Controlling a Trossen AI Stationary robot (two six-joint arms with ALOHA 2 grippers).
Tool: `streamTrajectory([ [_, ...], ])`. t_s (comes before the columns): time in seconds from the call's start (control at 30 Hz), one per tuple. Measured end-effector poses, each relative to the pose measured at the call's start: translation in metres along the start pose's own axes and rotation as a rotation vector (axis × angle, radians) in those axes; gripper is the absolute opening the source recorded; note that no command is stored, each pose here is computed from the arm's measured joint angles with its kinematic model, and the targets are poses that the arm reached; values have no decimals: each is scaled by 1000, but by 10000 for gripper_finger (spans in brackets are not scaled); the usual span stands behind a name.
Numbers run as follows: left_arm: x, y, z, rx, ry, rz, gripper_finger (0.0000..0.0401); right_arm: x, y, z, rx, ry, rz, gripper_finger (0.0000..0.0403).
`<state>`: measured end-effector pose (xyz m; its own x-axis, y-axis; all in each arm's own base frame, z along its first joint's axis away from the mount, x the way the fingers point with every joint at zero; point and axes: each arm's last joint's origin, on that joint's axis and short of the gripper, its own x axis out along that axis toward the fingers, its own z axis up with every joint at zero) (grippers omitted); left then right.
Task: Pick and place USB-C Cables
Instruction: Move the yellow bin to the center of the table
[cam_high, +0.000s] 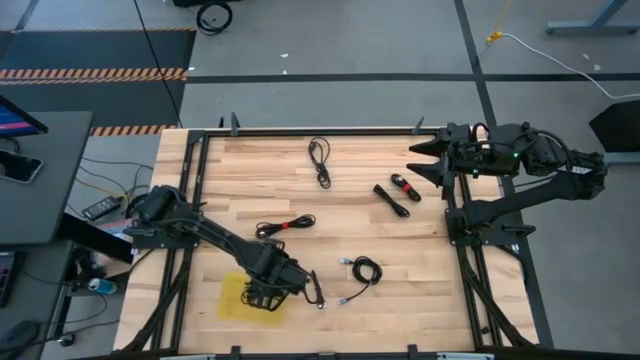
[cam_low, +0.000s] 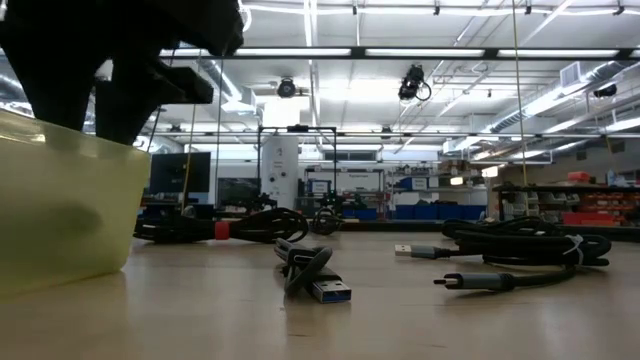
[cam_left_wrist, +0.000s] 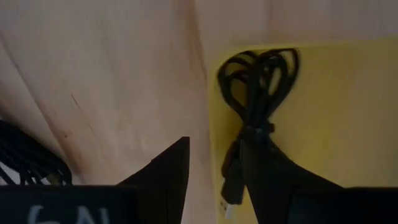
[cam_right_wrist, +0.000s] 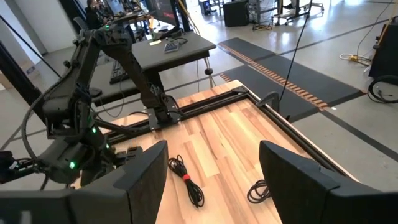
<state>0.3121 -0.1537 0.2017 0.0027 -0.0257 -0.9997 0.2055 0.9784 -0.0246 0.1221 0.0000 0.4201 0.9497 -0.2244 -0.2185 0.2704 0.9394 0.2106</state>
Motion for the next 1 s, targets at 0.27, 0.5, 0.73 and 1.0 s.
streamTrajectory([
  [0.27,16,13,9,-41,31,10,124,0,0,0,0,0,0,256],
  [0.5,16,44,15,-134,18,31,12,0,0,0,3,0,0,256],
  [0.73,8,74,23,-181,-24,29,6,0,0,0,4,0,0,256],
  [1.0,-65,125,56,-157,-302,163,5,0,0,0,4,0,0,256],
])
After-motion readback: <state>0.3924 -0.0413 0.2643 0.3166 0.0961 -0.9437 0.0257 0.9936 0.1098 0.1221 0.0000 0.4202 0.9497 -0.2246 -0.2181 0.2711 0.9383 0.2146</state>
